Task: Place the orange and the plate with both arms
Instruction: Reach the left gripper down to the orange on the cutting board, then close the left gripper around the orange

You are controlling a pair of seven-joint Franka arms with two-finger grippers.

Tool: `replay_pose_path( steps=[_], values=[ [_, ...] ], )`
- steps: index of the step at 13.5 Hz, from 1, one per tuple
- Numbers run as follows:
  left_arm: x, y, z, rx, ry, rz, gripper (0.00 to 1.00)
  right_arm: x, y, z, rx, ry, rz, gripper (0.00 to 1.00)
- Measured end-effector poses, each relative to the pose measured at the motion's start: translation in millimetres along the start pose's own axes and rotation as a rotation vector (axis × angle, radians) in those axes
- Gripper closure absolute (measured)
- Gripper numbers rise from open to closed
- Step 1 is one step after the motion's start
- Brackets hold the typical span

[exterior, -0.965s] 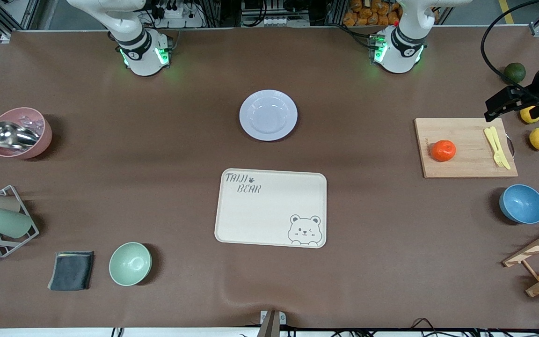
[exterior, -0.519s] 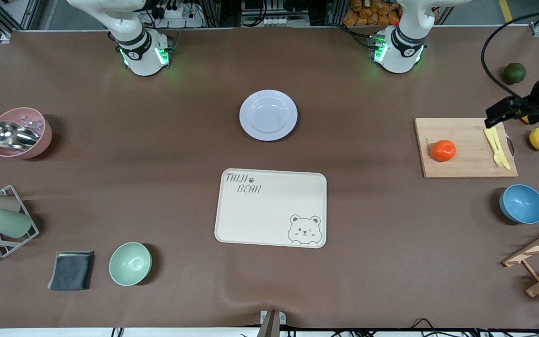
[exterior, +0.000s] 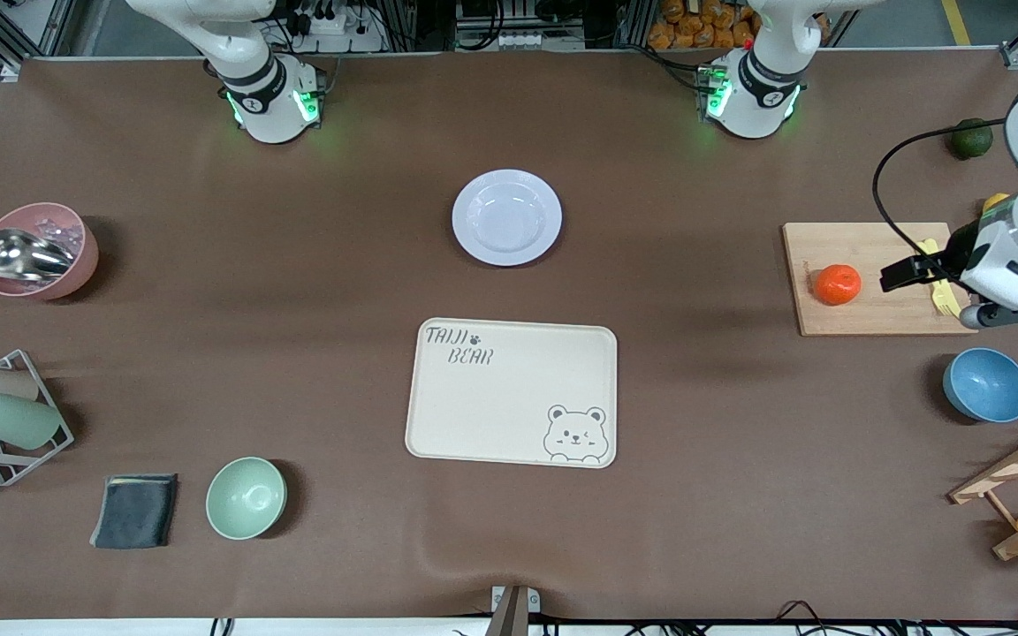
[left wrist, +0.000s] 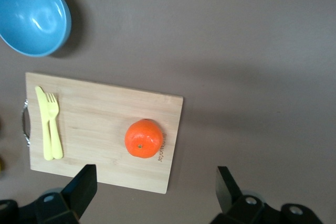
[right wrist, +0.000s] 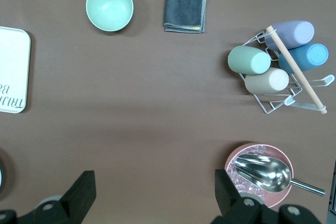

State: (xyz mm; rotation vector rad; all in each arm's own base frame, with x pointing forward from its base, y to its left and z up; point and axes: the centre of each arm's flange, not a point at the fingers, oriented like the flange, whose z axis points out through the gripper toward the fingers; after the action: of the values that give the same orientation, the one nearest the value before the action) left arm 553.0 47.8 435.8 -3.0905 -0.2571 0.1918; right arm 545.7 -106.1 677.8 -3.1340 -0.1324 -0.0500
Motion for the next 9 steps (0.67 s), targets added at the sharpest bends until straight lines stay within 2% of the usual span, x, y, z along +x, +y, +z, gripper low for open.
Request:
replay_pose_path(
  steps=[5,9],
  values=[
    [-21,-24,104,-0.011,0.009,-0.016,0.00,2,-2,7,0.004,-0.017,-0.004,0.00],
    [-25,-47,158,-0.020,-0.019,-0.016,0.00,3,-3,18,0.012,-0.045,-0.005,0.00]
  ],
)
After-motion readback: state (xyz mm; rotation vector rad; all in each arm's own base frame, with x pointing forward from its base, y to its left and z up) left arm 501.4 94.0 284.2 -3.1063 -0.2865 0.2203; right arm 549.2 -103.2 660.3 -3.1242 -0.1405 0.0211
